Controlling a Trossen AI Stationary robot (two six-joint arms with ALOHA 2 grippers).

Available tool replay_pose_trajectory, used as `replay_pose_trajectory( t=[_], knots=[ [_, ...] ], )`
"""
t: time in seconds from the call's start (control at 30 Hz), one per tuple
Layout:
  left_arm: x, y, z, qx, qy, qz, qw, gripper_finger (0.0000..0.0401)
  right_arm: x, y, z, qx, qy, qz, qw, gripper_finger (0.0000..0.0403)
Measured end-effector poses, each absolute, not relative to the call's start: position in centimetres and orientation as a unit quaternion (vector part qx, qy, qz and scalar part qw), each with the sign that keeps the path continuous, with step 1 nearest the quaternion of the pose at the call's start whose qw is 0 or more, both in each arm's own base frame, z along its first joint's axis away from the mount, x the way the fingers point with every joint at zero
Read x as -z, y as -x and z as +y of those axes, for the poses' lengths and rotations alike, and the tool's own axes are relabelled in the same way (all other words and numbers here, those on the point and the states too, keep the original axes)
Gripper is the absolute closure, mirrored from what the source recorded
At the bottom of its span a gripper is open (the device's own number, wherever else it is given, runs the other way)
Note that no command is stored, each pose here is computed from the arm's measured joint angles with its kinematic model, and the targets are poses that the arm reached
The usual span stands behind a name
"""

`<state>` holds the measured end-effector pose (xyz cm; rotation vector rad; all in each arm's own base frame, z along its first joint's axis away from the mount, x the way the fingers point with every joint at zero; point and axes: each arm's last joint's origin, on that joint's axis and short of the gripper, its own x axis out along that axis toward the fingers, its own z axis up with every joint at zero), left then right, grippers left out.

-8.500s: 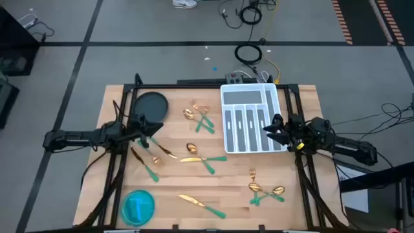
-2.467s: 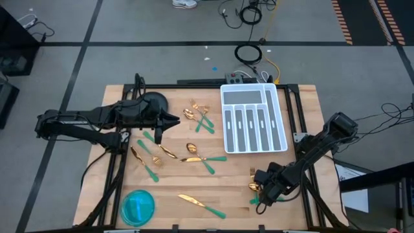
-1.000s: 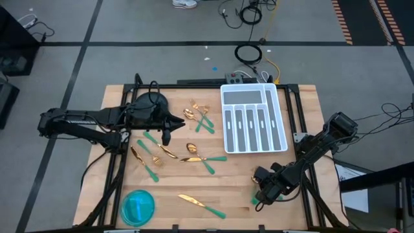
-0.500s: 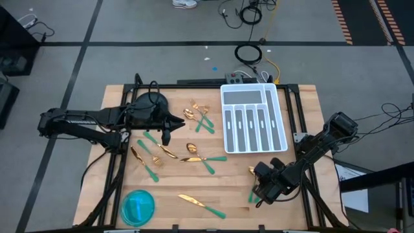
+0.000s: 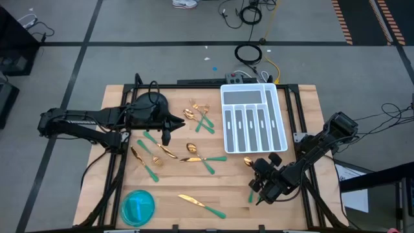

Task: Sort silverware
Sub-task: Put the green spoon into the white silverware organizer

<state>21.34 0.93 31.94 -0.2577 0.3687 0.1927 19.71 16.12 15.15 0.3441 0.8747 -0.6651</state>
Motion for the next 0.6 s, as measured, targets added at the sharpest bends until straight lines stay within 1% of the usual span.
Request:
replay_pose_trajectory(
  t=[0.1,0.27,0.43,0.6],
  knots=[
    [-31.9,-21.3,0.9,-0.095,0.127,0.183,0.97,0.0319,-15.2,-19.8,16.0,0.321,-0.167,0.403,0.84,0.0403],
    [-31.9,-21.3,0.9,-0.093,0.113,0.184,0.972,0.0319,-15.3,-20.0,16.1,0.334,-0.206,0.374,0.84,0.0403],
    [-31.9,-21.3,0.9,-0.093,0.113,0.184,0.972,0.0319,-16.5,-20.1,15.8,0.347,-0.236,0.307,0.854,0.0403],
    [-32.0,-21.3,0.9,-0.093,0.113,0.183,0.972,0.0319,-18.8,-19.8,14.8,0.356,-0.27,0.228,0.865,0.0403]
  ],
)
